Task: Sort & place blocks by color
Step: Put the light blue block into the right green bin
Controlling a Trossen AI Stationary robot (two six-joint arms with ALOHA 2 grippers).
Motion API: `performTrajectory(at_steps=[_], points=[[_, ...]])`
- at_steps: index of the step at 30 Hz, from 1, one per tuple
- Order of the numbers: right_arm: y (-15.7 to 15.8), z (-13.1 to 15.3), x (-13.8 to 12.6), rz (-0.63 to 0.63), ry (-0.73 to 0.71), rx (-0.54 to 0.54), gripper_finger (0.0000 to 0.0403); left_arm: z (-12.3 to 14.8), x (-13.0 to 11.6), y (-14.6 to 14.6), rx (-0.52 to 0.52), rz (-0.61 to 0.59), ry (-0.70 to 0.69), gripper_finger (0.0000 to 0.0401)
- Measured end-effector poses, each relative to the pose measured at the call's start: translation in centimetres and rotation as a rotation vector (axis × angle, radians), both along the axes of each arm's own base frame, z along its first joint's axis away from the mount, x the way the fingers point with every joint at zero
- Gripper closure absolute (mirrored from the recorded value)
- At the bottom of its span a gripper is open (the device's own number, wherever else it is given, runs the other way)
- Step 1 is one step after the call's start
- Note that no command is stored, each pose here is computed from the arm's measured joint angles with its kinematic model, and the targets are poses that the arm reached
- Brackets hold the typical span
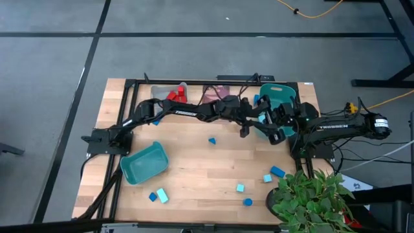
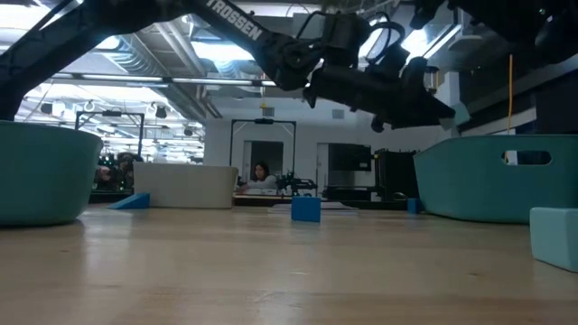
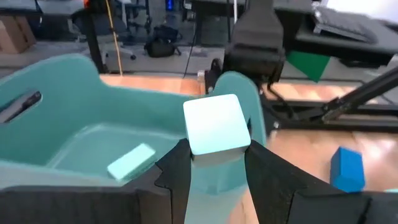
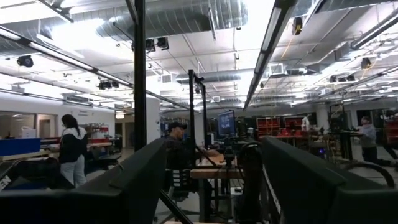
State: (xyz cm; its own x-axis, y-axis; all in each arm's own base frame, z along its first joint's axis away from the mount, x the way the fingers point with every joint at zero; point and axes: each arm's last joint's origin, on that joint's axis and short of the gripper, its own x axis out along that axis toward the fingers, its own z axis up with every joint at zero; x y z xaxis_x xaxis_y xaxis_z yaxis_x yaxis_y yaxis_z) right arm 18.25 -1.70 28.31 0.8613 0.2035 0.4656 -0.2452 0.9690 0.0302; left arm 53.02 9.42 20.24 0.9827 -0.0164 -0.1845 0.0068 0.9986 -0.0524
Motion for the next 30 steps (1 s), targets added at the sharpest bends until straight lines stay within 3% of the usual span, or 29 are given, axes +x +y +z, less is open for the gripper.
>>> performTrajectory(at_steps=[8,15,30], points=[[0.0,0.1,0.0,-0.001,-0.008,-0.010,0.0137,-0.2,0.0,0.2,0.030,0.030,0.017,0.0273],[0.0,0.1,0.0,-0.003,-0.013,-0.014,0.0137,-2.2,0.6,0.2,0.017,0.017,-0.016,0.0273],[0.0,0.1,0.0,-0.004,-0.013,-0.016,0.0137,-2.4,0.6,0.5,0.016,0.034,-0.018,0.0273]])
